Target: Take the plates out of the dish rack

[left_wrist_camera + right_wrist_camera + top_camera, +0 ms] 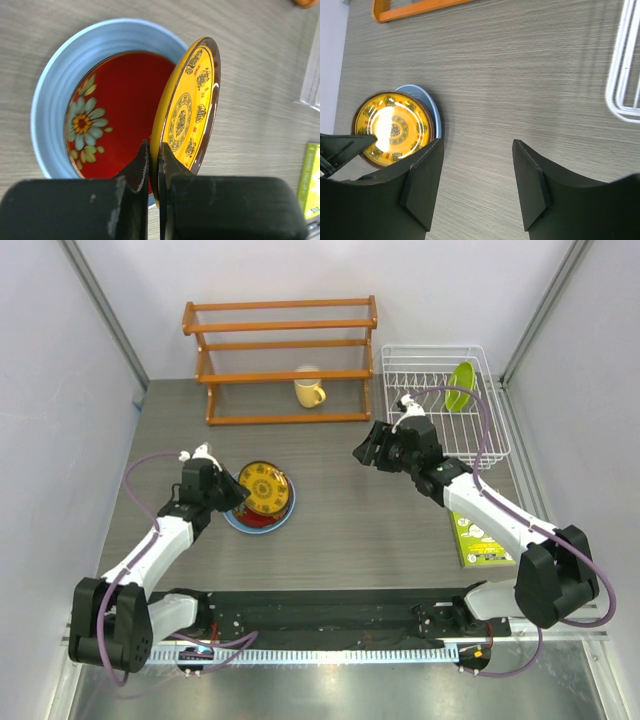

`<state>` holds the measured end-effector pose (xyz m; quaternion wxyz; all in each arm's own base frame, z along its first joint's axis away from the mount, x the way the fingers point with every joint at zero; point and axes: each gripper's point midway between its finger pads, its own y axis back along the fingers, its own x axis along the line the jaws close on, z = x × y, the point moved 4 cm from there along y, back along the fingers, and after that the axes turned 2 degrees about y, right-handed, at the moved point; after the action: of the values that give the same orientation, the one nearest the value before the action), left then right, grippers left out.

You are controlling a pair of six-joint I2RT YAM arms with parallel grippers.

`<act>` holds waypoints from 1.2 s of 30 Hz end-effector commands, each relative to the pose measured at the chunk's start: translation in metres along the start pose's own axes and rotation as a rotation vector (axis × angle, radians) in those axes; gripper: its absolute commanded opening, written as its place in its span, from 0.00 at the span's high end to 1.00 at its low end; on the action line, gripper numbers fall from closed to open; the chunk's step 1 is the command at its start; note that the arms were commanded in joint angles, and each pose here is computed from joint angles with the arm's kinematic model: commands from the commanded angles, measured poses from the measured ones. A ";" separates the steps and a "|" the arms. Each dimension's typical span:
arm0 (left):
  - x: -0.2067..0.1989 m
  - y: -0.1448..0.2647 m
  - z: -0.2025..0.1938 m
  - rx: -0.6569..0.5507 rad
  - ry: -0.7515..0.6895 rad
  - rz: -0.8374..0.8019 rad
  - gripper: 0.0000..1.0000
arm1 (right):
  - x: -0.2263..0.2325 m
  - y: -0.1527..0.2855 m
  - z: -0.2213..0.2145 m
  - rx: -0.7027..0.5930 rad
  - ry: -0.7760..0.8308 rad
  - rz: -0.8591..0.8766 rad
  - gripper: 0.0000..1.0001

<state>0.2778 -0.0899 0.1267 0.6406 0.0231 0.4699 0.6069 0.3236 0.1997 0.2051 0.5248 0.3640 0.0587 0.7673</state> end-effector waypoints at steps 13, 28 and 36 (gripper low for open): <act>0.019 -0.006 -0.010 0.055 0.028 0.111 0.55 | -0.028 0.015 0.040 -0.068 0.058 -0.104 0.37; 0.019 0.013 0.005 -0.008 -0.044 0.152 0.31 | -0.097 0.024 0.130 -0.234 0.216 -0.581 0.28; -0.042 0.045 0.041 -0.133 -0.103 -0.134 0.17 | -0.196 -0.007 0.199 -0.299 0.146 -0.802 0.24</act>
<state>0.2626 -0.0762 0.1431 0.6322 0.0496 0.4448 0.6325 0.4484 0.0258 0.2393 0.7823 0.2076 0.1365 0.5712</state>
